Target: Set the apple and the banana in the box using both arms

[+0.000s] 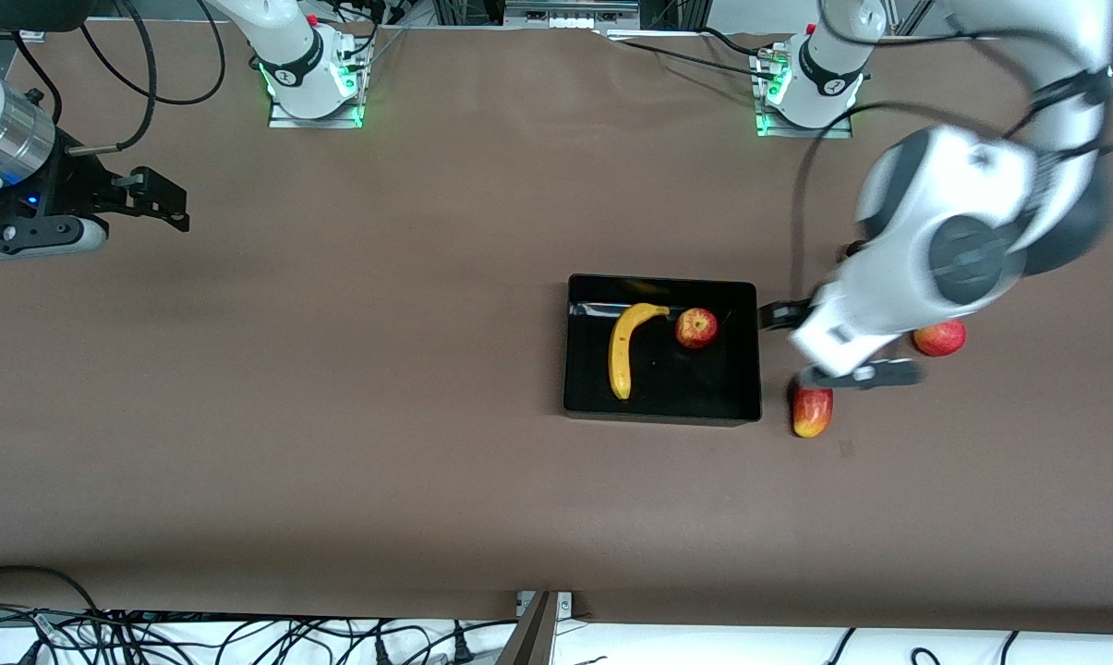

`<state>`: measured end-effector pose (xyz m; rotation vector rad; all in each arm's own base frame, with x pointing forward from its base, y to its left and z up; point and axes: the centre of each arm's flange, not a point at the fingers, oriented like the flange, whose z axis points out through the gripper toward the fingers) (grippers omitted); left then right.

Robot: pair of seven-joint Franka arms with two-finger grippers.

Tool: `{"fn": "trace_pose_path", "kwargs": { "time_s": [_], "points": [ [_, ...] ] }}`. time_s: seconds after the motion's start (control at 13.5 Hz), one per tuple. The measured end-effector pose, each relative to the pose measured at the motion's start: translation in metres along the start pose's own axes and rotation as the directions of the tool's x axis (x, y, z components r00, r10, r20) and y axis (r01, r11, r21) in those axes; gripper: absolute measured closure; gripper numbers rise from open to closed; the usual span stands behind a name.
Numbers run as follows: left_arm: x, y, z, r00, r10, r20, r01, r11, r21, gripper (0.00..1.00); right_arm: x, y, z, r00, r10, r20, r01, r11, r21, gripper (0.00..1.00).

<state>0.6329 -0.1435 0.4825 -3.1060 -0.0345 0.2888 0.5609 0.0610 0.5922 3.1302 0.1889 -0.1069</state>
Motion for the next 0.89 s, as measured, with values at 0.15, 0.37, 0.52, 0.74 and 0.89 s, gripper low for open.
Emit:
{"fn": "trace_pose_path", "kwargs": {
  "time_s": [0.15,0.37,0.52,0.74,0.89],
  "points": [
    [-0.016,-0.059,-0.039,0.999,0.029,-0.019,-0.029,1.000,-0.001,0.00,0.002,-0.003,0.005,1.000,-0.004,0.013,0.004,1.000,0.004,0.00],
    [-0.049,-0.131,-0.073,0.996,0.077,-0.050,-0.077,0.997,-0.004,0.00,0.008,-0.026,0.017,0.999,-0.039,0.032,0.038,0.999,0.039,0.00],
    [-0.074,-0.141,-0.092,0.994,0.070,-0.080,-0.070,0.998,-0.001,0.00,0.011,-0.056,0.024,0.996,-0.079,0.038,0.076,0.995,0.062,0.00],
    [-0.090,-0.141,-0.102,0.993,0.068,-0.097,-0.068,0.998,0.002,0.00,0.013,-0.077,0.028,0.994,-0.101,0.034,0.098,0.993,0.059,0.00],
    [-0.089,-0.141,-0.099,0.993,0.068,-0.091,-0.068,0.998,0.002,0.00,0.014,-0.069,0.026,0.996,-0.087,0.031,0.085,0.995,0.058,0.00]
  ]
}}
